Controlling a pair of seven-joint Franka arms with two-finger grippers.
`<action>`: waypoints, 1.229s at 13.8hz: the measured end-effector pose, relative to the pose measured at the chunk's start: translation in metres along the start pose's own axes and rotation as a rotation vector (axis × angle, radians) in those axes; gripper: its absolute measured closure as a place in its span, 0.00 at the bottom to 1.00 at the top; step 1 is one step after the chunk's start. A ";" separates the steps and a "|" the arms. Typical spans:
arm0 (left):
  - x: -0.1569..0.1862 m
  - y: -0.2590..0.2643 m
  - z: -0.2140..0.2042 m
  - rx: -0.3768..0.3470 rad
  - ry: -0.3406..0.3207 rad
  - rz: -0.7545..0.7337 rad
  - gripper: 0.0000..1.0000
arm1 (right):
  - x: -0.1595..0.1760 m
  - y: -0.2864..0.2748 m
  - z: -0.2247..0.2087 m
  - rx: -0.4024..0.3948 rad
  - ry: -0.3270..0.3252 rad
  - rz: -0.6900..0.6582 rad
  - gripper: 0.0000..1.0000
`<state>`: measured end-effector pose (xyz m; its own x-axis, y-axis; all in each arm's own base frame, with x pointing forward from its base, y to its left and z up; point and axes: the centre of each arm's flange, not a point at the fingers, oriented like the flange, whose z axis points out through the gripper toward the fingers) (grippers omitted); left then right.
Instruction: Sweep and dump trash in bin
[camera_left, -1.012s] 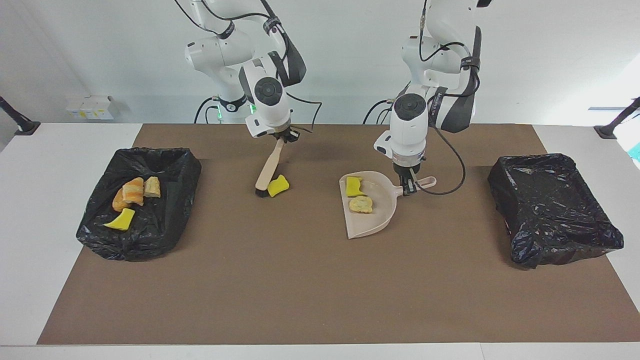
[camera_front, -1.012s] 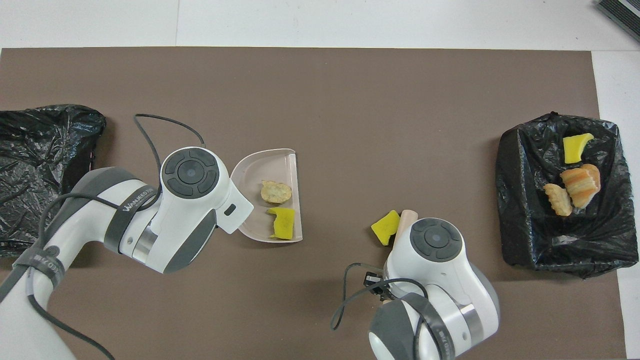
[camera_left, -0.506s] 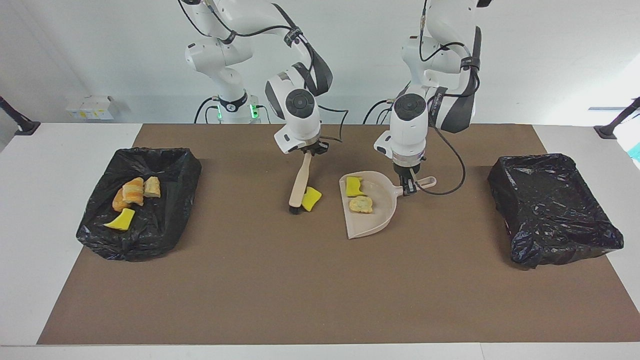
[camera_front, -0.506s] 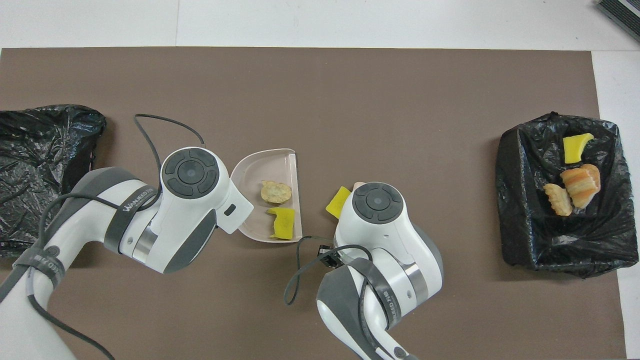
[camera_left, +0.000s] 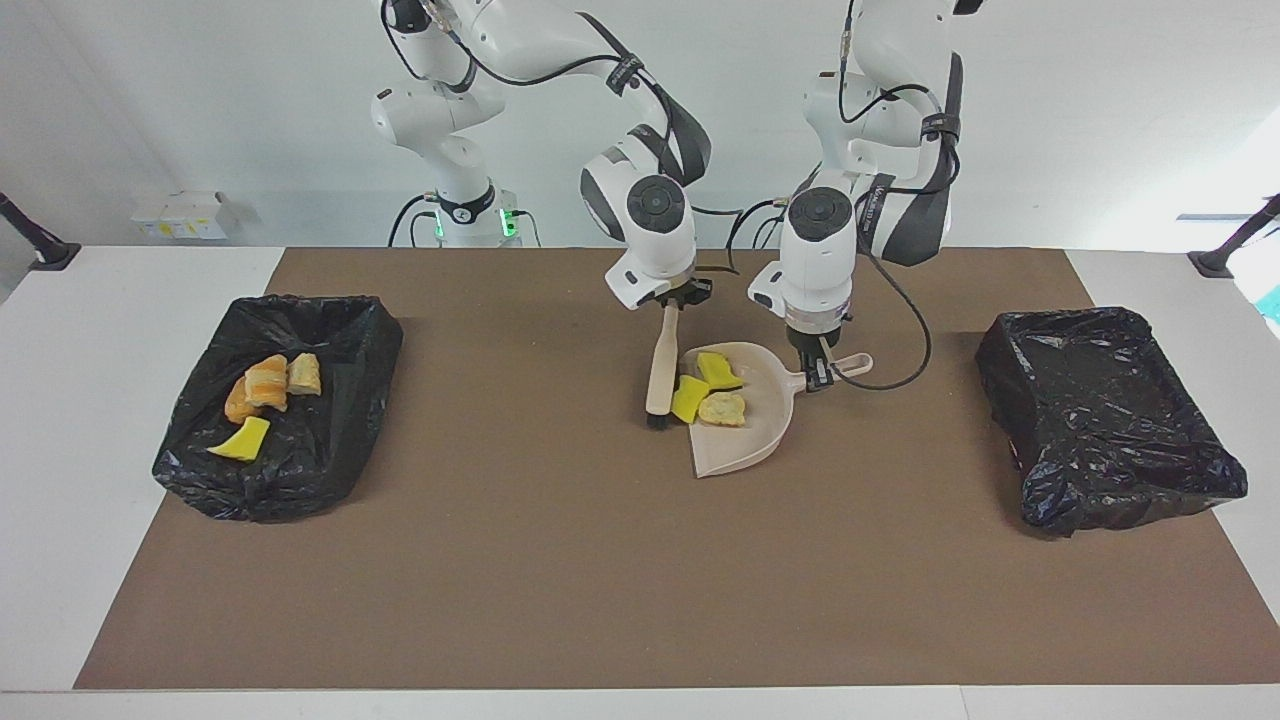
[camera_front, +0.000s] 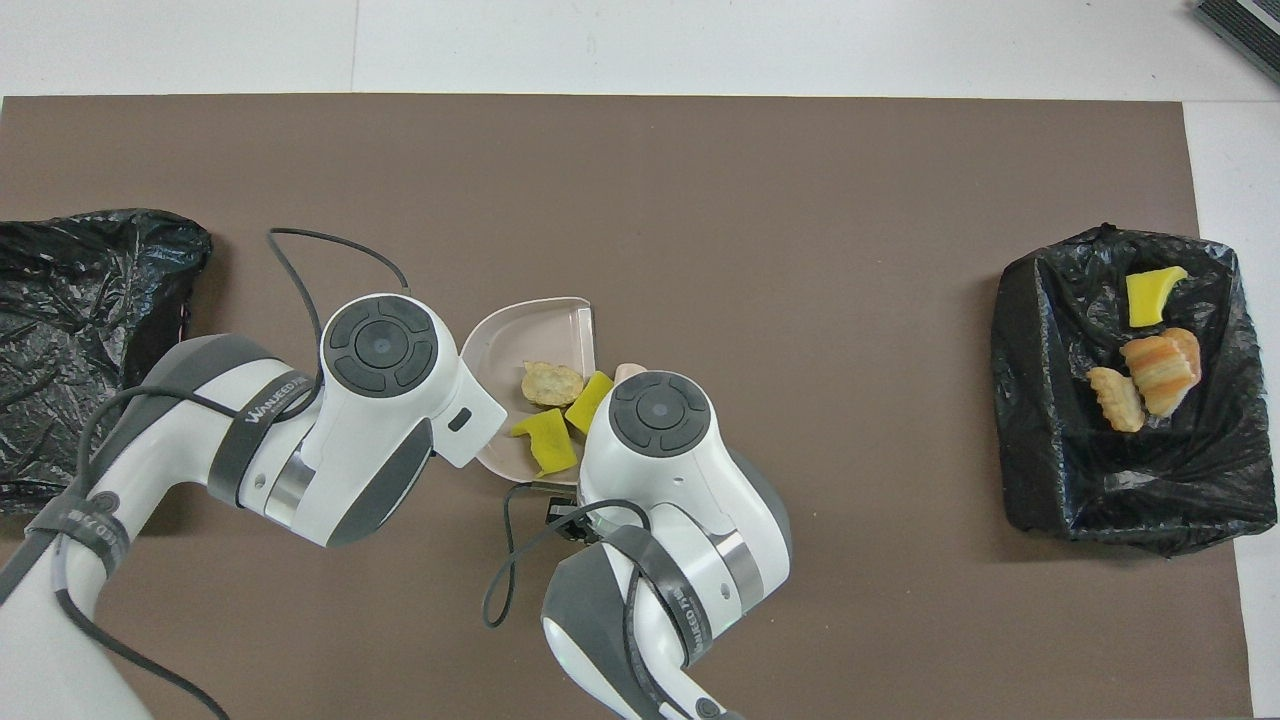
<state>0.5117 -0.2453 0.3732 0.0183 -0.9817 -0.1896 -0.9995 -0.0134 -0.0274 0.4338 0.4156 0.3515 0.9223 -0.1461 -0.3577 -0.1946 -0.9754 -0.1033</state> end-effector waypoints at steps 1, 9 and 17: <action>0.000 0.000 0.000 0.000 0.000 0.000 0.69 | -0.003 -0.007 0.000 0.019 0.001 -0.011 0.73; -0.015 -0.006 0.006 -0.010 -0.003 -0.026 0.69 | -0.006 0.006 -0.032 -0.002 -0.048 -0.053 0.73; -0.046 -0.020 0.014 -0.028 0.015 -0.045 0.69 | -0.028 0.046 -0.069 -0.113 -0.041 -0.214 0.73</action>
<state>0.5311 -0.1970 0.3692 0.0633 -0.9828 -0.1737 -0.9980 -0.0629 -0.0079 0.4218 0.3636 0.4211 0.9238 0.0706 -0.3762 0.0446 -0.9960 -0.0773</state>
